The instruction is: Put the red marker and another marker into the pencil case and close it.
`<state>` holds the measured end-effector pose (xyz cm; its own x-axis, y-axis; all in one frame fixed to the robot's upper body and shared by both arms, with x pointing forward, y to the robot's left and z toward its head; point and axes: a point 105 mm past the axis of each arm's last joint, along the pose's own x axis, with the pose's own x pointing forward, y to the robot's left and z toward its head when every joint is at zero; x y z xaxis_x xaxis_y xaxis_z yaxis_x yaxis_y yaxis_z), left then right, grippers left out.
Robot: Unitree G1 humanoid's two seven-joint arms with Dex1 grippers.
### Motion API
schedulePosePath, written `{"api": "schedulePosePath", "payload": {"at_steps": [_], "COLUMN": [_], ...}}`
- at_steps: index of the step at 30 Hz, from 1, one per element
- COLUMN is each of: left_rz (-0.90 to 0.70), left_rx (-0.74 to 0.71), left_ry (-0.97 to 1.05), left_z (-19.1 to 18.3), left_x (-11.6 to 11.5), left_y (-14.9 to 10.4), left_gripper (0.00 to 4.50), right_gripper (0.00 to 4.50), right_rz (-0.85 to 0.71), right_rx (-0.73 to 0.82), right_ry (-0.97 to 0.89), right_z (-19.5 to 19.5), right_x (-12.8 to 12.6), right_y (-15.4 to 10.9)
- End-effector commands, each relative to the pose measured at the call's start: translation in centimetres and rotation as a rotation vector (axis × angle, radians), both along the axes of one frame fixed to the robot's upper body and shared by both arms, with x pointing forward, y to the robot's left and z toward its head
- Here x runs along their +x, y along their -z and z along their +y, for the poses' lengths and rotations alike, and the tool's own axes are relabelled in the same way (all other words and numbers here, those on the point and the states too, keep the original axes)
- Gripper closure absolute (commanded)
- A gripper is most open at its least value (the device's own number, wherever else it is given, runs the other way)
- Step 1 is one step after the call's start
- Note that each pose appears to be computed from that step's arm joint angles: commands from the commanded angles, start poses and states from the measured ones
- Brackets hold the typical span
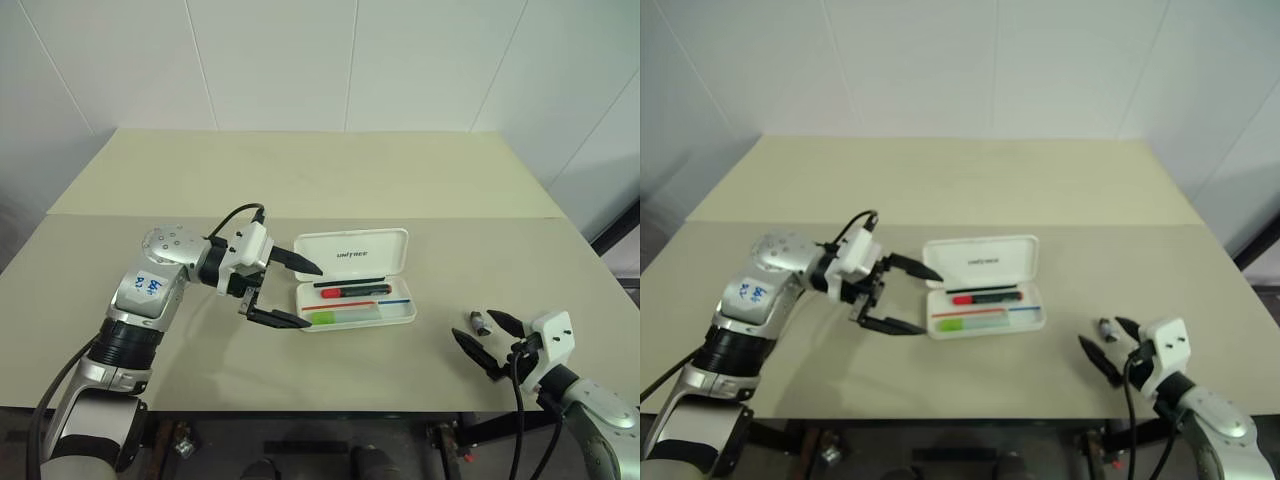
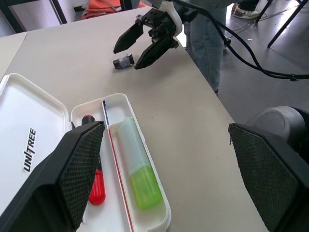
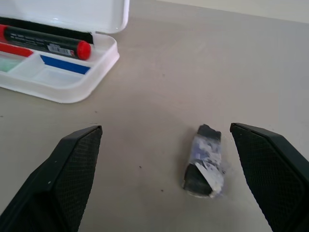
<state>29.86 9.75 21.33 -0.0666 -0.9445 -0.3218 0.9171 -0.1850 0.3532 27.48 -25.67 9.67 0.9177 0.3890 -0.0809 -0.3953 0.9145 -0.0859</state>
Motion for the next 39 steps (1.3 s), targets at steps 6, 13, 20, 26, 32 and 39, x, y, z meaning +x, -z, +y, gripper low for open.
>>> {"api": "schedulePosePath", "payload": {"at_steps": [6, 13, 20, 26, 32, 39], "left_rz": [-0.06, -0.069, -0.077, -0.08, -0.085, -0.091], "left_rx": [-0.029, -0.029, -0.03, -0.028, -0.022, -0.02], "left_ry": [0.025, 0.018, 0.01, 0.006, -0.004, -0.026], "left_z": [-0.1, 0.0, 0.0, 0.1, 0.4, 0.8], "left_x": [-0.6, -0.4, -0.5, -0.5, -0.4, -0.3], "left_y": [-1.7, -1.8, -1.6, -1.4, -1.2, -1.0], "left_gripper": [0.09, 0.06, 0.06, 0.06, 0.06, 0.06], "right_gripper": [0.0, 1.67, 4.07, 4.07, 4.07, 4.07], "right_rz": [0.028, 0.036, 0.034, -0.024, -0.086, -0.116], "right_rx": [0.004, 0.035, 0.021, -0.022, -0.115, -0.23], "right_ry": [0.088, 0.09, 0.083, 0.019, -0.2, -0.57], "right_z": [-2.0, -1.7, -1.4, -1.0, 0.7, 5.2], "right_x": [0.6, 1.2, 1.3, 1.9, 2.4, 2.7], "right_y": [1.5, 1.9, 1.7, -0.3, -3.2, -6.5]}}
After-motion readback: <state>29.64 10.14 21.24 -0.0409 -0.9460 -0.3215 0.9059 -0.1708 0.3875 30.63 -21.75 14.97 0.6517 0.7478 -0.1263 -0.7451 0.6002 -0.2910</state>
